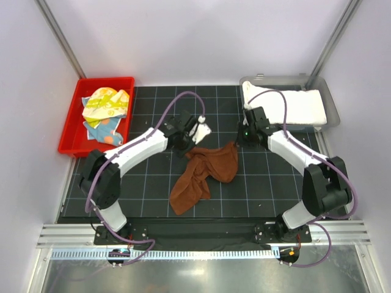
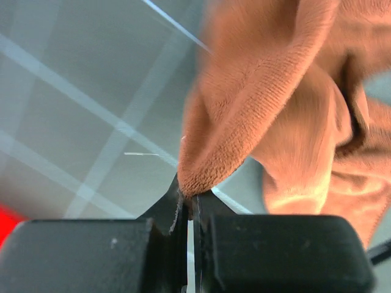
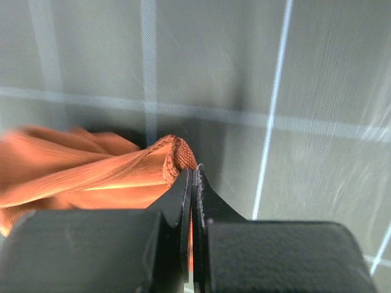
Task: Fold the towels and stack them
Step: Flatten out the crumpled towel
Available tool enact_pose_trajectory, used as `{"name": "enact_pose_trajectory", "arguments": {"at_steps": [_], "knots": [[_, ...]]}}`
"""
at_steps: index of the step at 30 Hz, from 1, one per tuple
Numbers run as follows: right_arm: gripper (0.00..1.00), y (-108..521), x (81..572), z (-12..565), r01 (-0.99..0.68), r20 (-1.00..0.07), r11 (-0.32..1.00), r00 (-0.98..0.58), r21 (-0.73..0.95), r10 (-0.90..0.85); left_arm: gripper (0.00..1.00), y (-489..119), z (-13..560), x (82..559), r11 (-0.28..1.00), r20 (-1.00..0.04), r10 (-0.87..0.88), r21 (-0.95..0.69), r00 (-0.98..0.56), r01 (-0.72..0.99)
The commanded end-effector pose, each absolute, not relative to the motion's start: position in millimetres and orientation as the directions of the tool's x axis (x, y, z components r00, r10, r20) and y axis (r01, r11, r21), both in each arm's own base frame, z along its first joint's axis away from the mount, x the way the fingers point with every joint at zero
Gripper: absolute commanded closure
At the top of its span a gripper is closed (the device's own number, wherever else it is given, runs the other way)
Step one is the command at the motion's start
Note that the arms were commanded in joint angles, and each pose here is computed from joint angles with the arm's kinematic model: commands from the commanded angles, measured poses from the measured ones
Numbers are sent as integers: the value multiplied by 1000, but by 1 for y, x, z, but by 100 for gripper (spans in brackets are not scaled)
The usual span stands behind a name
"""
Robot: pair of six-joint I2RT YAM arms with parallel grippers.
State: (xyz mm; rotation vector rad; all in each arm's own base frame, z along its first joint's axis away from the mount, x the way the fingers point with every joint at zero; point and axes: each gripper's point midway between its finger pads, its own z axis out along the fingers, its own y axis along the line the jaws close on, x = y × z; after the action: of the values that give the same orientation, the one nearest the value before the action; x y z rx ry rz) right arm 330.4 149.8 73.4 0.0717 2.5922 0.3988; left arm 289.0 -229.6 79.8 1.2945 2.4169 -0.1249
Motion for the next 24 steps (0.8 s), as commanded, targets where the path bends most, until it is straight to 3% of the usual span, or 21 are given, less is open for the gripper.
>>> {"name": "enact_pose_trajectory", "arguments": {"at_steps": [1, 6, 14, 20, 24], "knots": [[99, 153, 383, 211, -128, -768, 937, -614, 324, 182, 100, -216, 177, 329, 589, -475, 781, 343, -406, 731], [99, 161, 391, 342, -308, -922, 900, -330, 309, 203, 100, -200, 283, 356, 675, -610, 717, 487, -338, 554], [99, 145, 362, 460, -381, -984, 907, -43, 178, 175, 100, -166, 399, 352, 799, -750, 594, 506, -291, 324], [99, 159, 290, 509, -583, -979, 799, 36, 145, 203, 100, -160, 442, 305, 843, -844, 478, 364, -243, 396], [99, 162, 233, 522, -685, -962, 711, 52, 160, 267, 100, -173, 456, 254, 789, -904, 389, 229, -175, 571]]}}
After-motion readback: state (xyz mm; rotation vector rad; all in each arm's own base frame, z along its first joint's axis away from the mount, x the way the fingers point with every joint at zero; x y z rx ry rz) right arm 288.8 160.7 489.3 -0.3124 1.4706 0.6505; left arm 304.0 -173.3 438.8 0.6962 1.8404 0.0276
